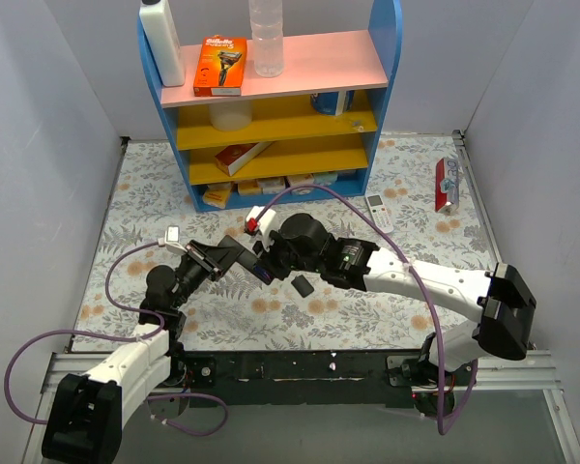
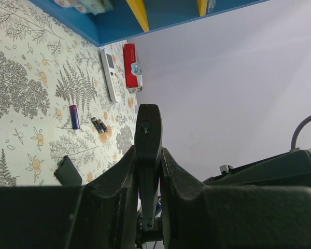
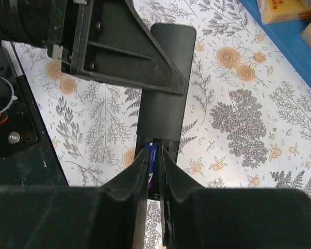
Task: Load the batteries into the remote control
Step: Load the battery into the remote control.
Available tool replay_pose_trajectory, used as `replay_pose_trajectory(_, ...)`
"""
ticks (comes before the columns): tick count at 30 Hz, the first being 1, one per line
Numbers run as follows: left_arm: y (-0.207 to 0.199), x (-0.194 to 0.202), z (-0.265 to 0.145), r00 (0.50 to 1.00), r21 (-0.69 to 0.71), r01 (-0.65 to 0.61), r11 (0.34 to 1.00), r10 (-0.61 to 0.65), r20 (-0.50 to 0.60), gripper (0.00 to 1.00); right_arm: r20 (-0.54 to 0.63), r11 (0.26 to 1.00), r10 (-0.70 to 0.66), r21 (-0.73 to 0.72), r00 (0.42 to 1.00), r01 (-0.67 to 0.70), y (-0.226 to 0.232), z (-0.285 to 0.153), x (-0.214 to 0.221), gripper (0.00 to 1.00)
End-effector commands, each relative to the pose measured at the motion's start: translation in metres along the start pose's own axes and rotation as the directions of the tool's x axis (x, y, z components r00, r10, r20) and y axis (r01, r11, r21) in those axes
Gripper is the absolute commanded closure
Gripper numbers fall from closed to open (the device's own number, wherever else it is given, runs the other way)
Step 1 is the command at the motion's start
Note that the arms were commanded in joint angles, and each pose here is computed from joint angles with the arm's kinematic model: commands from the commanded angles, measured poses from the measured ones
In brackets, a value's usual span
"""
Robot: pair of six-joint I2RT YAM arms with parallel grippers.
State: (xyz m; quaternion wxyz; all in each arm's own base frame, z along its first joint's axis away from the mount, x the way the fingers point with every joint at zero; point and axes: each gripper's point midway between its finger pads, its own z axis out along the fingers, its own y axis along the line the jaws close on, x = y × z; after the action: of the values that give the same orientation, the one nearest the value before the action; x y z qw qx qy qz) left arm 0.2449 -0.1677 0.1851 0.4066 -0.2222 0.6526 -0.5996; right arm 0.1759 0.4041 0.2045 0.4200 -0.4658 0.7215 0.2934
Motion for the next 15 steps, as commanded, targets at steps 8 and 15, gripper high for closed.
replay_pose_trajectory(8, -0.006, 0.004, -0.001, 1.000, 0.035, -0.015, 0.999, 0.016, -0.014, 1.00, -0.003, 1.000, -0.005, -0.002, 1.000, 0.005, 0.000, 0.009, -0.016, 0.78)
replay_pose_trajectory(15, -0.009, 0.003, -0.001, 1.000, 0.047, -0.014, 0.999, 0.015, -0.016, 1.00, -0.029, 1.000, 0.005, -0.004, 1.000, -0.005, 0.001, 0.015, -0.011, 0.78)
